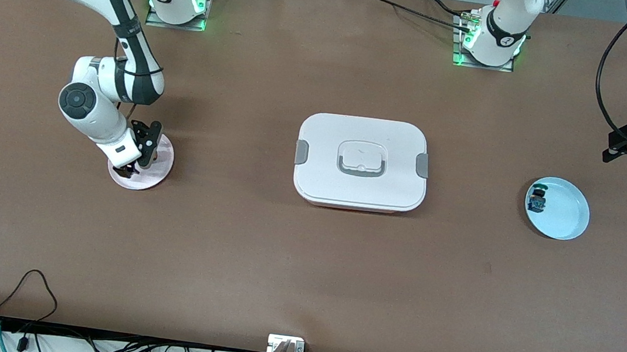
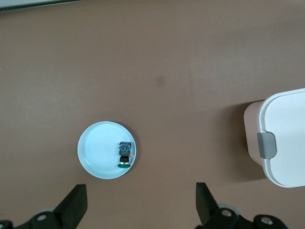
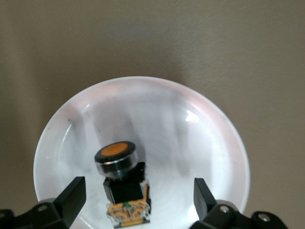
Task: Transfer orange switch to right arm and place
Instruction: 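Lower the switch onto the white plate and open the right gripper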
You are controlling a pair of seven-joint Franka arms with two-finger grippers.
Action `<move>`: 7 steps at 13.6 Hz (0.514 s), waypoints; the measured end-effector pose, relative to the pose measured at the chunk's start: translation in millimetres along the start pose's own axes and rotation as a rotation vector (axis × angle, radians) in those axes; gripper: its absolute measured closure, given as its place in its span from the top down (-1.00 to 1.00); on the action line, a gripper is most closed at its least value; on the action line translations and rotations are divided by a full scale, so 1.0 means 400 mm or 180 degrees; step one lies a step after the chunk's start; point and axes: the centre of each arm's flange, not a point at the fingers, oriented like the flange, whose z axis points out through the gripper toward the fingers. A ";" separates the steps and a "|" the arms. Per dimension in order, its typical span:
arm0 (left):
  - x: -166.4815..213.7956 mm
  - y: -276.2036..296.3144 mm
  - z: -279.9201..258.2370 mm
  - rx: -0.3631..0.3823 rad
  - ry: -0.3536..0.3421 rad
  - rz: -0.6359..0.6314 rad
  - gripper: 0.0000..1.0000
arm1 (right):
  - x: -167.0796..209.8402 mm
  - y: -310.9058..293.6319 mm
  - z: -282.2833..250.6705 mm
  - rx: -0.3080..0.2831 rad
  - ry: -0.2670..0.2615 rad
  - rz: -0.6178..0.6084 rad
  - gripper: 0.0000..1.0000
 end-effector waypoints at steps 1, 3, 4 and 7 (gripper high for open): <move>0.001 0.003 0.001 -0.0001 -0.0003 0.0007 1.00 | -0.002 0.007 -0.026 -0.0028 0.0009 0.0012 1.00; 0.005 0.009 0.006 -0.0003 -0.0011 0.0021 1.00 | -0.008 0.029 -0.110 -0.0025 0.0013 0.0042 1.00; 0.006 0.011 0.007 -0.0004 -0.0013 0.0027 1.00 | -0.010 0.043 -0.151 0.0000 0.0013 0.0061 1.00; 0.007 0.014 0.006 -0.0004 -0.0011 0.0034 1.00 | -0.021 0.093 -0.302 0.0017 0.0152 0.0256 1.00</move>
